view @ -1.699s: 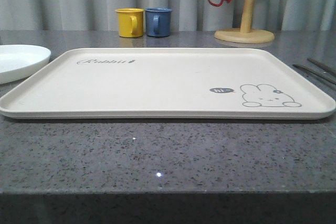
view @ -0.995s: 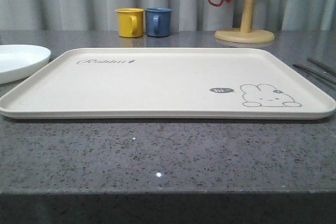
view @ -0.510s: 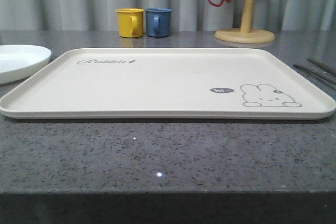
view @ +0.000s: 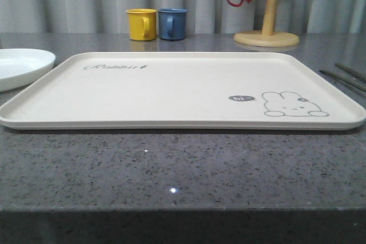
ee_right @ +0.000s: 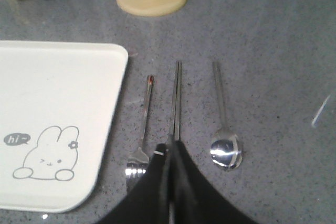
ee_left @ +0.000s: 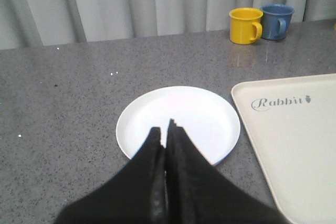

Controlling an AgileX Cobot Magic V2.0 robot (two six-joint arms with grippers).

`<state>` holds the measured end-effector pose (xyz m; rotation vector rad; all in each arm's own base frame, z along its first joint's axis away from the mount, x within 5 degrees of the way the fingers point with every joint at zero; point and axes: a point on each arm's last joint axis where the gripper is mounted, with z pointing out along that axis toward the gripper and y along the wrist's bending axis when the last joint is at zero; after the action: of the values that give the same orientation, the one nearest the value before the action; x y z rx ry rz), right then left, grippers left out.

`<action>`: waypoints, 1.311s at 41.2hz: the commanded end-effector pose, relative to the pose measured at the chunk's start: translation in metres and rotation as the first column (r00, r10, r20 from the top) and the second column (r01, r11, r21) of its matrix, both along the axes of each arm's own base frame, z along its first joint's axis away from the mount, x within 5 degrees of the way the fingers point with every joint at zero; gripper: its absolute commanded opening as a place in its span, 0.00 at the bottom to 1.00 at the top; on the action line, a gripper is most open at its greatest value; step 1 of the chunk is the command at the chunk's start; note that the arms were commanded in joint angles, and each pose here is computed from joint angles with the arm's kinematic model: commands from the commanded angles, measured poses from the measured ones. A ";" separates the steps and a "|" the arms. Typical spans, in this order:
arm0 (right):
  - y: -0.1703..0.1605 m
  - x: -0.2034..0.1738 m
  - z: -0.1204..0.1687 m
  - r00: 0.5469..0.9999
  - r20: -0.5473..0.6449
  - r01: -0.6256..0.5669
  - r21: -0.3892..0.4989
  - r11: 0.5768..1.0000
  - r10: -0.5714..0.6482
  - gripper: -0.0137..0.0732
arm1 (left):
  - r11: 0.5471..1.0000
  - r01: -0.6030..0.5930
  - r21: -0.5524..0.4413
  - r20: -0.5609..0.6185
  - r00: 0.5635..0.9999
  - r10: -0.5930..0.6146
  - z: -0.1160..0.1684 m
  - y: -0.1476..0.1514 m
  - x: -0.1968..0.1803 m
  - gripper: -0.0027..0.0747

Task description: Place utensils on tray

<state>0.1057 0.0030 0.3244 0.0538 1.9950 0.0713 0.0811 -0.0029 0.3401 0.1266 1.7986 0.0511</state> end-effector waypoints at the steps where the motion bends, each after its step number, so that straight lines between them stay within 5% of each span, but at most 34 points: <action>1: 0.000 0.010 0.009 0.999 0.033 0.002 -0.002 1.000 -0.002 0.08 | 1.000 -0.001 -0.016 0.048 0.999 0.002 0.008 0.000 0.008 0.01; 6: 0.000 0.017 0.003 1.000 -0.026 0.002 -0.003 1.000 -0.002 0.12 | 1.000 -0.001 -0.016 0.014 1.000 0.002 0.003 0.000 0.011 0.01; 10: 0.000 0.020 -0.001 0.998 -0.068 0.002 -0.005 1.000 -0.002 0.32 | 1.000 -0.001 -0.017 0.000 1.000 0.001 0.002 -0.001 0.013 0.11; 15: 0.000 0.022 -0.004 0.995 -0.100 0.001 -0.006 1.000 -0.002 0.64 | 1.000 -0.003 -0.010 -0.004 1.000 0.003 0.002 0.000 0.013 0.52; 20: 0.000 0.022 -0.004 0.995 -0.101 0.001 -0.006 1.000 -0.002 0.75 | 1.000 -0.004 0.002 -0.046 0.999 0.004 0.004 0.000 0.014 0.80; 31: 0.000 0.022 -0.004 0.995 -0.101 0.001 -0.006 1.000 -0.002 0.74 | 0.997 -0.009 0.082 -0.379 0.925 0.039 0.009 0.004 0.051 0.75; 41: 0.000 0.022 -0.004 0.995 -0.101 0.001 -0.006 1.000 -0.002 0.74 | 0.995 -0.053 0.085 -0.605 0.791 0.093 -0.009 0.015 0.114 0.75; 45: 0.000 0.022 -0.004 0.995 -0.101 0.001 -0.006 1.000 -0.002 0.74 | 0.992 -0.122 0.026 -0.630 0.768 0.111 -0.013 0.029 0.141 0.75; 54: 0.000 0.022 -0.004 0.995 -0.101 0.001 -0.006 1.000 -0.002 0.74 | 0.960 -0.140 -0.242 -0.591 0.806 -0.031 -0.016 0.062 0.190 0.75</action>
<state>0.1237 0.0035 0.3059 0.0587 2.1782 0.0630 0.2525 0.0485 0.3063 -0.0796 2.5634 -0.1244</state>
